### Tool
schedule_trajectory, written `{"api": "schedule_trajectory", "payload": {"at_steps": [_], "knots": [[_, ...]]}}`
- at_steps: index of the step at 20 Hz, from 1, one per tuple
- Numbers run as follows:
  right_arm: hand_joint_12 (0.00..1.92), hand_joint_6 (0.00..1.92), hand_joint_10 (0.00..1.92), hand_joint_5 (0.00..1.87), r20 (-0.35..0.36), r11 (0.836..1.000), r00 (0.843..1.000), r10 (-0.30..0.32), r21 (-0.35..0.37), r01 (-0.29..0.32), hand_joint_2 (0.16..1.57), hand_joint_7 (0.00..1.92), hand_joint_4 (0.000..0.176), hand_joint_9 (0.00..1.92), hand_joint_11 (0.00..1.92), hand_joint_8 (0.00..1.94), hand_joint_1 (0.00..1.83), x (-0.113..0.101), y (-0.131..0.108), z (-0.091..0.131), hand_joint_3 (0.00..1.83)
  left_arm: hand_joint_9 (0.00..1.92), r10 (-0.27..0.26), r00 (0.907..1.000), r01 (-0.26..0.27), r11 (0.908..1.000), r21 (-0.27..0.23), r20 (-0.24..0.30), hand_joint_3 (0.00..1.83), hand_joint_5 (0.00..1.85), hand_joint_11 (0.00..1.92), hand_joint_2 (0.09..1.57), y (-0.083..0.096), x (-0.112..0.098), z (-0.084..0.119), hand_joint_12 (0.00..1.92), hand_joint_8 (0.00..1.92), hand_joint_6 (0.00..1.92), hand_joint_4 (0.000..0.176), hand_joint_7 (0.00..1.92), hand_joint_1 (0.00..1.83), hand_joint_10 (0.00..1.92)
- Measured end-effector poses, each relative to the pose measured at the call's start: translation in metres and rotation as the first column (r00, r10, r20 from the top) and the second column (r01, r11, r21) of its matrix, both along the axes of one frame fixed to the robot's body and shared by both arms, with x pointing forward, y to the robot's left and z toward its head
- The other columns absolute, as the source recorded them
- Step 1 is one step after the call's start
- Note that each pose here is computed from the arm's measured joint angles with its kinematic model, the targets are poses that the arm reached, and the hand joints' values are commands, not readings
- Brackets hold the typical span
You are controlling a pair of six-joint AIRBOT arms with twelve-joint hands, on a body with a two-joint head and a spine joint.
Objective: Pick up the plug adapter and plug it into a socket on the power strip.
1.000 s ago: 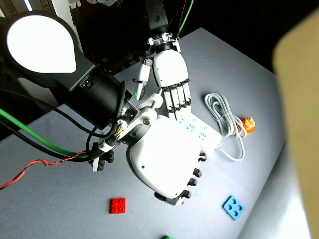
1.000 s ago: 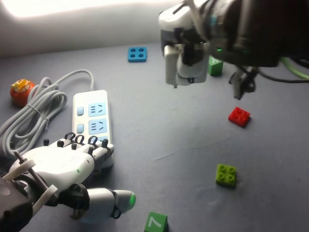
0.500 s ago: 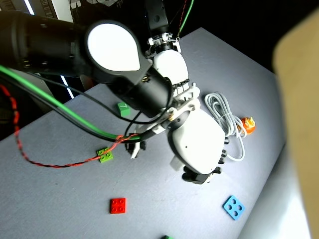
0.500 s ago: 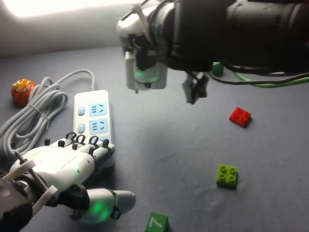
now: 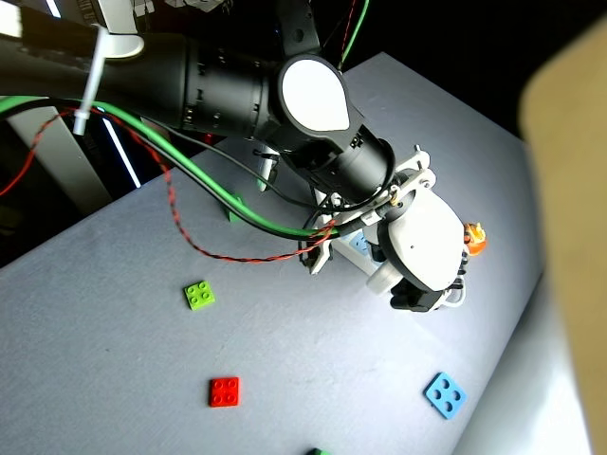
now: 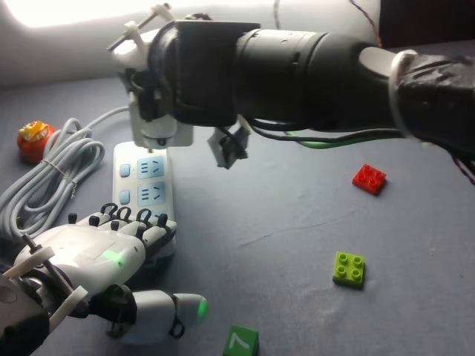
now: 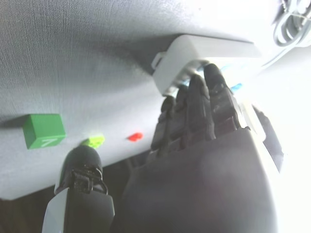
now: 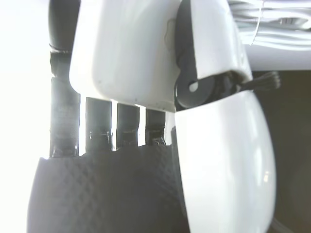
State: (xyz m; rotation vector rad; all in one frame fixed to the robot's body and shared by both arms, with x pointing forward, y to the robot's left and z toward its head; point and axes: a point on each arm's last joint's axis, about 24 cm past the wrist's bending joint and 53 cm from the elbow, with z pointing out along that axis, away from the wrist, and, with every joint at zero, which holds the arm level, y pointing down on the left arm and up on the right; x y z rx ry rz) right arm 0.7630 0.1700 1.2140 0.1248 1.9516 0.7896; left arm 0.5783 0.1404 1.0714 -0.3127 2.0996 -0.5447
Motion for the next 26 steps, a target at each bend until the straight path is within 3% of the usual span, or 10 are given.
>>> {"api": "schedule_trajectory", "payload": {"at_steps": [5, 12, 26], "knots": [[0.84, 0.96, 0.91, 0.95, -0.001, 0.999, 0.999, 0.035, 0.009, -0.035, 1.06, 1.11, 0.000, 1.08, 0.92, 0.76, 1.39, -0.010, 0.017, -0.011, 0.00, 0.14, -0.001, 1.0000, 0.001, 1.0000, 0.001, 0.001, 0.00, 0.07, 0.00, 1.17, 0.000, 0.000, 0.000, 0.37, 0.00, 0.00, 0.000, 0.13, 0.00, 0.00], [0.85, 1.02, 0.93, 0.90, -0.011, 1.000, 1.000, 0.020, 0.023, -0.019, 1.08, 1.08, 0.000, 1.07, 0.92, 0.81, 1.39, -0.008, 0.015, -0.012, 0.00, 0.13, 0.000, 1.0000, 0.000, 1.0000, 0.001, 0.001, 0.00, 0.06, 0.00, 1.16, 0.000, 0.000, 0.000, 0.39, 0.00, 0.00, 0.000, 0.12, 0.00, 0.00], [0.82, 0.97, 0.89, 0.95, -0.012, 1.000, 1.000, 0.012, 0.012, -0.012, 1.06, 1.11, 0.000, 1.09, 0.93, 0.76, 1.39, -0.005, 0.009, -0.018, 0.00, 0.13, 0.001, 1.0000, -0.001, 1.0000, 0.000, 0.000, 0.00, 0.07, 0.00, 1.16, 0.000, 0.000, 0.000, 0.35, 0.00, 0.00, 0.000, 0.12, 0.00, 0.00]]}}
